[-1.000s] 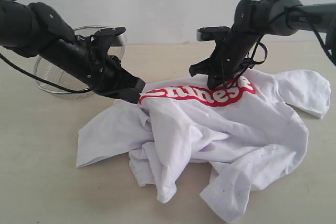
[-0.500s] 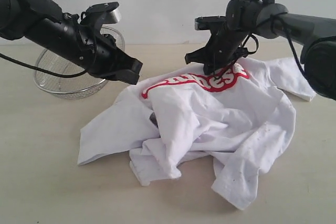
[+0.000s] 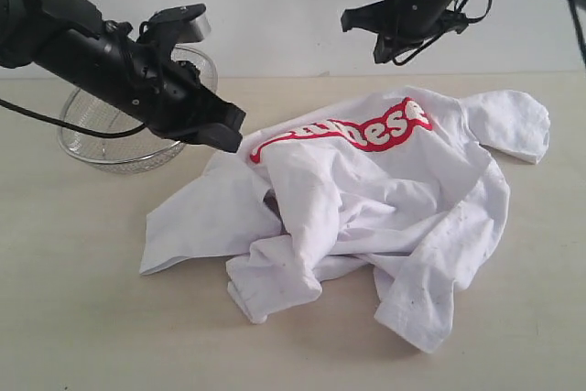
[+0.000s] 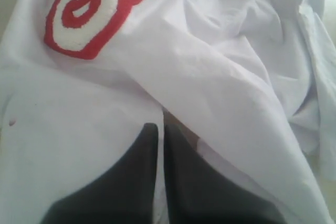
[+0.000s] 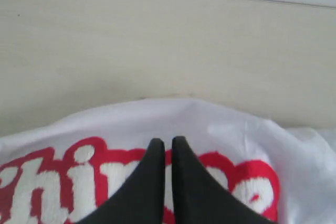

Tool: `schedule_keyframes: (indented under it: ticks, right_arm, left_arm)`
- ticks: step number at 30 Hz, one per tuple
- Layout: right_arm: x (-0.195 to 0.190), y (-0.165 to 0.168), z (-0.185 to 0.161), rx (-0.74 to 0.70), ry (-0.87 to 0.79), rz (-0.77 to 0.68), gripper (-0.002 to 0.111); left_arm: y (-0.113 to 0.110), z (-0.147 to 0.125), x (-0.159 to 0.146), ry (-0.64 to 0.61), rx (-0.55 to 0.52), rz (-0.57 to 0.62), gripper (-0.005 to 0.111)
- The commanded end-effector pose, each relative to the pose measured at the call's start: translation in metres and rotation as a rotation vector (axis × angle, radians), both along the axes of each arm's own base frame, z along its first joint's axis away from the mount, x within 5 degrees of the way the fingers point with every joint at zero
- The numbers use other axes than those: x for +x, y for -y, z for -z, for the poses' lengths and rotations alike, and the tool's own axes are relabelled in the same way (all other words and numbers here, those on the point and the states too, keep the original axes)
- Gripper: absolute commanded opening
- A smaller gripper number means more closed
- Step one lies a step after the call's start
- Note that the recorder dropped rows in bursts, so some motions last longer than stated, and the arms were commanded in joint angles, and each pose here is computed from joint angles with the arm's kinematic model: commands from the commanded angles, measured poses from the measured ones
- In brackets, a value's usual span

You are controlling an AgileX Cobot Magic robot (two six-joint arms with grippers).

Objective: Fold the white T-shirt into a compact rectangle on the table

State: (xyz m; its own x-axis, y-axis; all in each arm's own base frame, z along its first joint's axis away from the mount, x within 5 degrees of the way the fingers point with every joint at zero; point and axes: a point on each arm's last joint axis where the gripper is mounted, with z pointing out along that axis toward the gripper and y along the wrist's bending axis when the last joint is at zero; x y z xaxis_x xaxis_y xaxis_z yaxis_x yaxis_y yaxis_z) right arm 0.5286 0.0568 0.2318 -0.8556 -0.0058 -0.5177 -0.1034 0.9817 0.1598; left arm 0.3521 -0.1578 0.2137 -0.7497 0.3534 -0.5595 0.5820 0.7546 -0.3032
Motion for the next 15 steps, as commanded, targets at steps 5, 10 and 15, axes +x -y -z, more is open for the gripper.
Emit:
schedule_keyframes:
  ticks: [5,10,15]
  right_arm:
    - [-0.137,0.014,-0.028,0.032,0.009,0.082,0.0]
    - [-0.249,0.012,-0.029,0.148,-0.042,0.044,0.0]
    - [-0.306,0.013,-0.012,0.174,-0.141,0.04,0.0]
  left_arm:
    - [-0.005,-0.039,-0.039,0.019,-0.121,-0.033,0.004]
    - [-0.009,-0.035,-0.061,-0.022,-0.153,-0.029,0.004]
    - [-0.007,-0.029,-0.082,-0.056,-0.245,-0.019,0.004]
